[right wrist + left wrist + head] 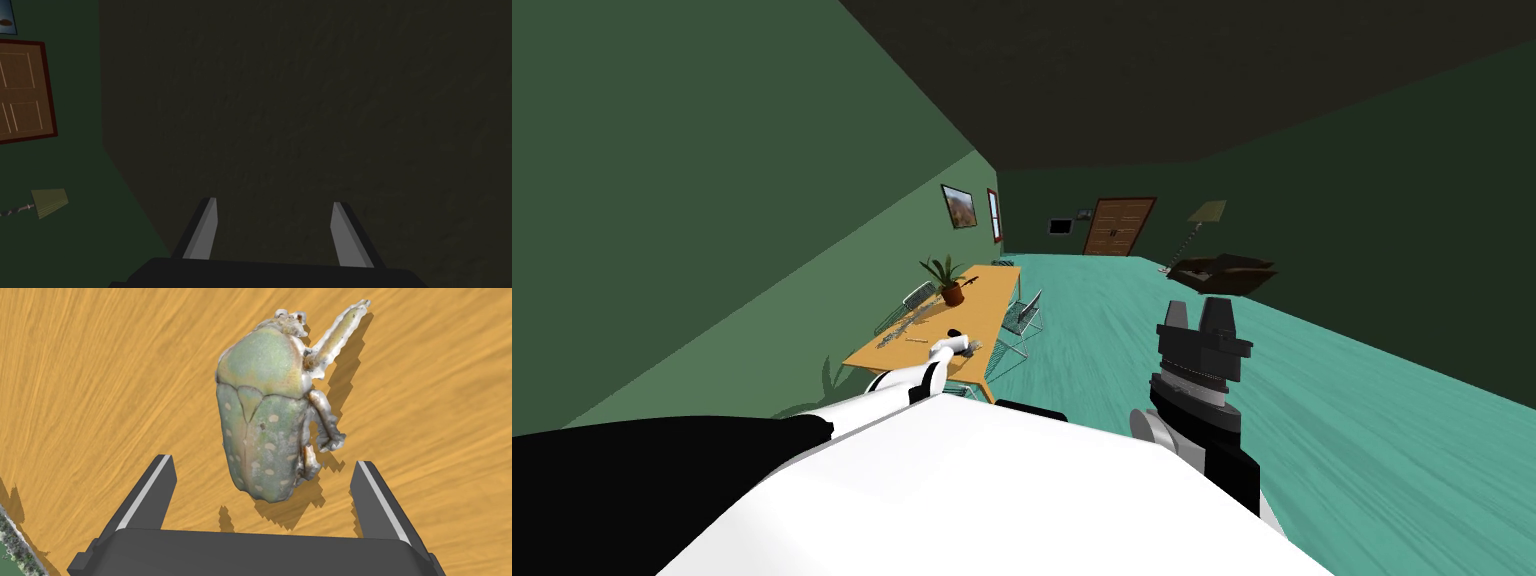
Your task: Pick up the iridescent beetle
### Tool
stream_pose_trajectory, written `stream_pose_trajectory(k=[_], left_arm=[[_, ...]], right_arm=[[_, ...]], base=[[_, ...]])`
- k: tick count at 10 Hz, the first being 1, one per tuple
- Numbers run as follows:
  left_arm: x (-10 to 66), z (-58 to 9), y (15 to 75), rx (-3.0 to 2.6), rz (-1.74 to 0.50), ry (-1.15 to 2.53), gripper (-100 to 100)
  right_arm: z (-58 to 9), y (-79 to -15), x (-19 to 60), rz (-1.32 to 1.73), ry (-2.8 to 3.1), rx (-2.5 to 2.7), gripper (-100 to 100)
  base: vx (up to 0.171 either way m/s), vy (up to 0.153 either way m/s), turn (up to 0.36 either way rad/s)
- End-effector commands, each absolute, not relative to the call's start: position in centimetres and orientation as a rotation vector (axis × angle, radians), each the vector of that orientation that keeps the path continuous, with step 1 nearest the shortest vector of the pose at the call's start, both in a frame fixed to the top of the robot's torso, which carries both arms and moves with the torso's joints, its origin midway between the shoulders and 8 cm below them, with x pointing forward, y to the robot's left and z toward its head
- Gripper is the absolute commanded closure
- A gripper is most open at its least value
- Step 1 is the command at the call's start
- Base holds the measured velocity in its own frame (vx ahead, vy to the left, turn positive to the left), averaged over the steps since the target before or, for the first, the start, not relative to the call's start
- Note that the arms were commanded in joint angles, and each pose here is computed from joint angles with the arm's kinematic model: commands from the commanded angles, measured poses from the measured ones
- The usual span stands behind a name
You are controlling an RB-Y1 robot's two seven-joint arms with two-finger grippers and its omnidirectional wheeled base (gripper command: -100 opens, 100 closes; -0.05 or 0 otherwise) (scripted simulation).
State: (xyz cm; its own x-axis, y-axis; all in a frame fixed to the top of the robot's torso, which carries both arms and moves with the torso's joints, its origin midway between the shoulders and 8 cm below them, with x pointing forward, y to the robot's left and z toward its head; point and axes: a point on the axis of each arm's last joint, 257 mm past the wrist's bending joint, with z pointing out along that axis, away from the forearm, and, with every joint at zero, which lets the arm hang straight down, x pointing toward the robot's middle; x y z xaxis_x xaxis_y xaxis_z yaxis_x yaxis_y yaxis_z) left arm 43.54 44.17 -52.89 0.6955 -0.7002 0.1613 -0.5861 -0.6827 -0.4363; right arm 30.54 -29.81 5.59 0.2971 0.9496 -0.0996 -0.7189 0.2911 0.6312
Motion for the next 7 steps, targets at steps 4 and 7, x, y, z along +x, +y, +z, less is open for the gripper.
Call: stream_pose_trajectory(k=[4, 7], left_arm=[[42.97, -53.44, 43.57, -2.572, -0.443, 0.943, -100], [42.76, -53.6, 43.34, -2.592, -0.449, 0.884, -100]], right_arm=[[5.58, -29.81, 30.53, 1.179, 0.515, 0.528, 0], [5.59, -29.81, 30.54, 1.18, 0.515, 0.528, 0]], base=[[-0.036, 0.036, -0.119], [-0.037, 0.036, -0.121]])
